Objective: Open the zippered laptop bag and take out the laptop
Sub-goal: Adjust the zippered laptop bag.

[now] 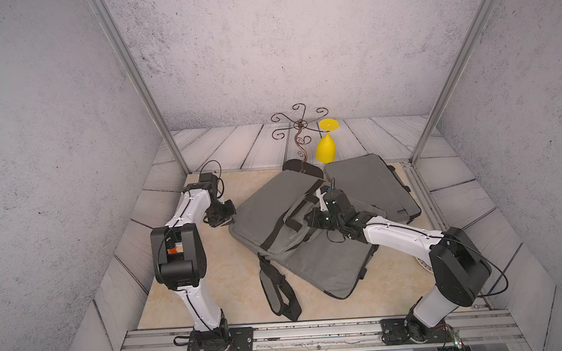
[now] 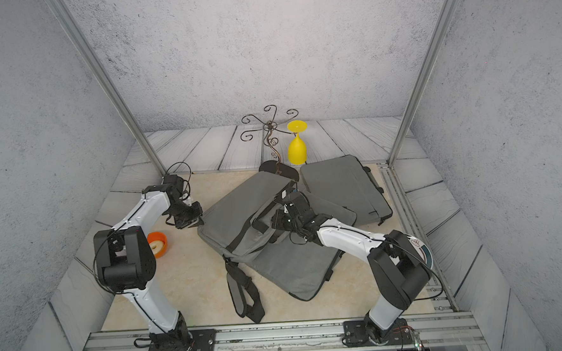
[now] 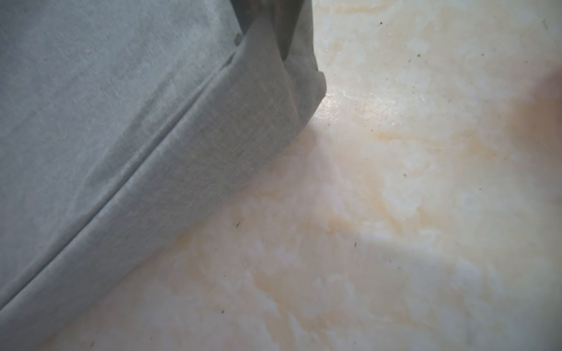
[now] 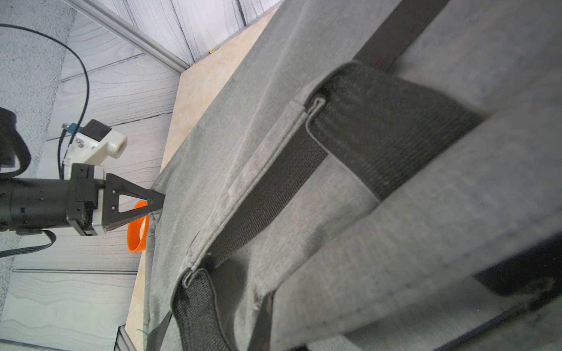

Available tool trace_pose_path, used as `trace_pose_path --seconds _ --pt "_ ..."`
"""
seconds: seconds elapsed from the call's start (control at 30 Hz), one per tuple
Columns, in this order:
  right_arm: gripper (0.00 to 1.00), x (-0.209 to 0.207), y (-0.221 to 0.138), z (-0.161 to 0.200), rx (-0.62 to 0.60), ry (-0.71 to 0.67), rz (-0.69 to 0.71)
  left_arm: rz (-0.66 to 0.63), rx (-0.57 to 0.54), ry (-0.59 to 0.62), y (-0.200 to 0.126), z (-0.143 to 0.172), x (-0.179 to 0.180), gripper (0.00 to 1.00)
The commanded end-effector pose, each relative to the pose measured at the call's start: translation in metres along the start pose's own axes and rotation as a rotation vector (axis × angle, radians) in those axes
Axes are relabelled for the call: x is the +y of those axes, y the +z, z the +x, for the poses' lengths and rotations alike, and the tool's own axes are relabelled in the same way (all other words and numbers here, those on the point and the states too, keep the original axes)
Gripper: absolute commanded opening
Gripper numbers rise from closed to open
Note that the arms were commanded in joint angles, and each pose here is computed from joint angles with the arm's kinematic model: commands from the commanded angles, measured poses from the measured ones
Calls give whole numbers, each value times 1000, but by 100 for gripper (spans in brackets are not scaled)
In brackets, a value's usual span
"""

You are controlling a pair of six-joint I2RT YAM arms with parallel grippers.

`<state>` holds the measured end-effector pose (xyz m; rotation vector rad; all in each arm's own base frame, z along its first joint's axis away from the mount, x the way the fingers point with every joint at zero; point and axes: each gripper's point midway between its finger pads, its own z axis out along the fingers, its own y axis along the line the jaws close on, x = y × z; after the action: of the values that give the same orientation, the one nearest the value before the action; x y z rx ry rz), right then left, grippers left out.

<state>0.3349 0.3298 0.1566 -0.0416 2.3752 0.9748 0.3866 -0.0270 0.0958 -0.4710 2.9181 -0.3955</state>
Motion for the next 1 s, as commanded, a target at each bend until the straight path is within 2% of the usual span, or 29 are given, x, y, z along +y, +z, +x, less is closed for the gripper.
trace_pose_path --seconds 0.0,0.3,0.53,0.67,0.83,0.97 --pt "2 96 -18 21 73 -157 -341 145 -98 57 -29 -11 -31 0" --pt "1 144 -28 51 108 -335 -423 129 -176 48 -61 -29 -5 0" --pt "1 165 -38 73 97 -405 -447 243 -133 144 -53 -28 -40 0" --pt "0 161 -41 76 50 -379 -422 291 -104 236 -47 -24 -69 0" --pt "2 144 -42 70 -16 -345 -331 367 -87 254 -36 -25 -88 0" --pt "3 117 -39 65 -66 -246 -237 388 -47 274 -19 -23 -100 0"
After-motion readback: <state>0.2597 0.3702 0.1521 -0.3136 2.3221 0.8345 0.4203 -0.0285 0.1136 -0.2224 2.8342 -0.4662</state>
